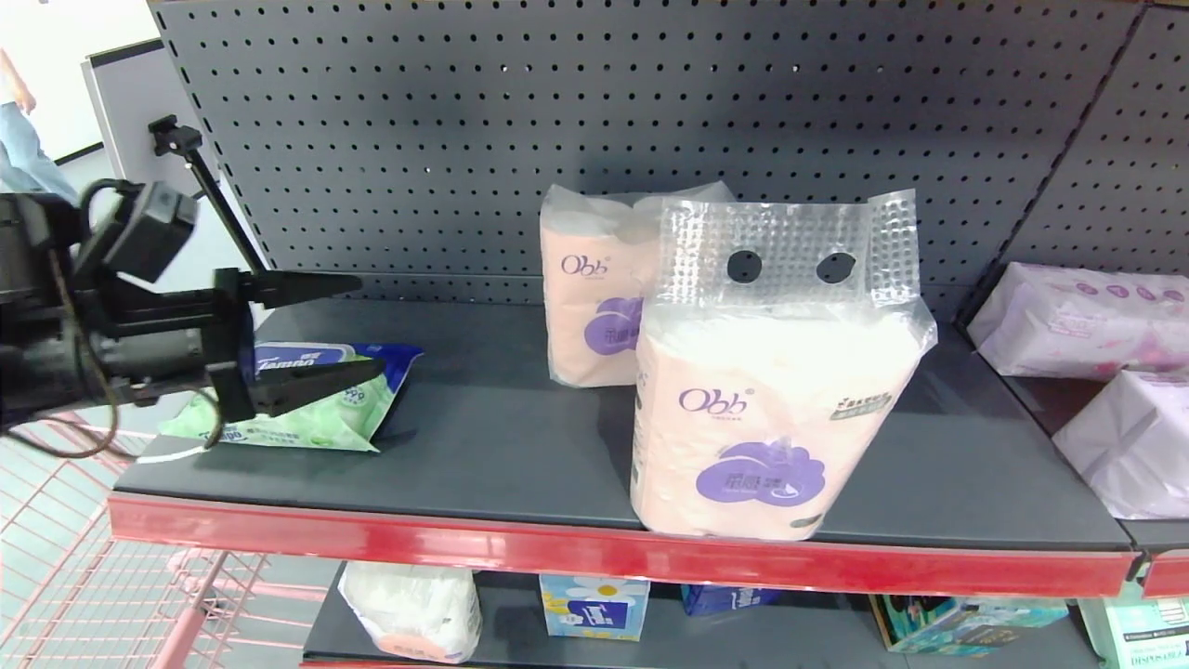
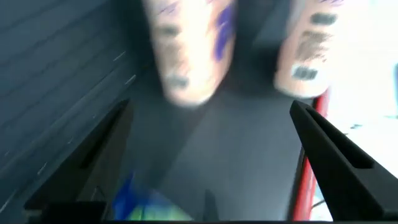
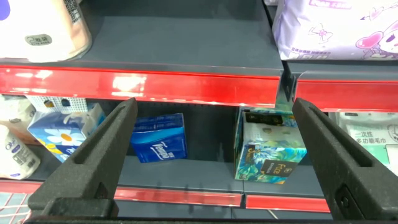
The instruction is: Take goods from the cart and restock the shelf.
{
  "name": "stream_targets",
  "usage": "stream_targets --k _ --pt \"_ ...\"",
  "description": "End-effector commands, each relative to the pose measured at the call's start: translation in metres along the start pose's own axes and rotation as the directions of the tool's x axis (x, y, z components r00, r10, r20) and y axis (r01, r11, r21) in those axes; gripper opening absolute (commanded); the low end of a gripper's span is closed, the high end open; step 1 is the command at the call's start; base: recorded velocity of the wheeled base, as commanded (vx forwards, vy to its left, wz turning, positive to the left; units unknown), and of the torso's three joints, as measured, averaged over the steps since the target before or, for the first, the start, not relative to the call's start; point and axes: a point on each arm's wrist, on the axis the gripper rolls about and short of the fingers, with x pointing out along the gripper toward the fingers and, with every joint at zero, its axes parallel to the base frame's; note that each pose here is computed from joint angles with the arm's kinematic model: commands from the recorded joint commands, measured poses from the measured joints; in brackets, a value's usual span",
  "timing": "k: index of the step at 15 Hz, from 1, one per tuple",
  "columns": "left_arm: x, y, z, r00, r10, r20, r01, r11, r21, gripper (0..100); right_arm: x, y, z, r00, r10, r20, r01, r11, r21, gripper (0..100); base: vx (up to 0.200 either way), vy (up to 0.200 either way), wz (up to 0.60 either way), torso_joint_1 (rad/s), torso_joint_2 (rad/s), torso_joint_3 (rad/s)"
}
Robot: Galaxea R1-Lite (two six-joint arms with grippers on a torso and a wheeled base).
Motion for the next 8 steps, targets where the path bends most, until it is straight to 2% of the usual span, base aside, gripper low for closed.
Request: stream_targets --k 1,2,3,4,5,6,8 --pt "-0.064 -0.065 0.018 0.975 0.215 -0.056 -0.216 0.976 -0.022 100 0.000 0.000 0.000 1.000 0.000 -0.001 0.000 1.000 0.000 100 0.000 0.000 0.00 0.000 0.00 0.000" --pt "-0.071 -0.084 0.021 0.974 0.219 -0.062 -0.222 0.974 -0.051 100 0.000 0.000 0.000 1.000 0.000 -0.001 0.000 1.000 0.000 100 0.000 0.000 0.00 0.000 0.00 0.000" --pt "-0.081 -0.113 0.026 0.971 0.230 -0.063 -0.235 0.967 -0.097 100 0.000 0.000 0.000 1.000 0.000 -0.001 0.000 1.000 0.000 100 0.000 0.000 0.00 0.000 0.00 0.000" --pt "-0.087 -0.134 0.030 0.968 0.242 -0.060 -0.248 0.960 -0.133 100 0.000 0.000 0.000 1.000 0.000 -0.001 0.000 1.000 0.000 100 0.000 0.000 0.00 0.000 0.00 0.000" --pt "-0.091 -0.149 0.033 0.960 0.270 -0.072 -0.279 0.944 -0.176 100 0.000 0.000 0.000 1.000 0.000 -0.001 0.000 1.000 0.000 100 0.000 0.000 0.00 0.000 0.00 0.000" --pt "-0.097 -0.163 0.035 0.931 0.350 -0.101 -0.364 0.907 -0.211 100 0.000 0.000 0.000 1.000 0.000 -0.001 0.000 1.000 0.000 100 0.000 0.000 0.00 0.000 0.00 0.000" --pt "-0.103 -0.176 0.035 0.860 0.489 -0.147 -0.511 0.822 -0.252 100 0.000 0.000 0.000 1.000 0.002 -0.001 -0.002 1.000 0.000 100 0.000 0.000 0.00 0.000 0.00 0.000"
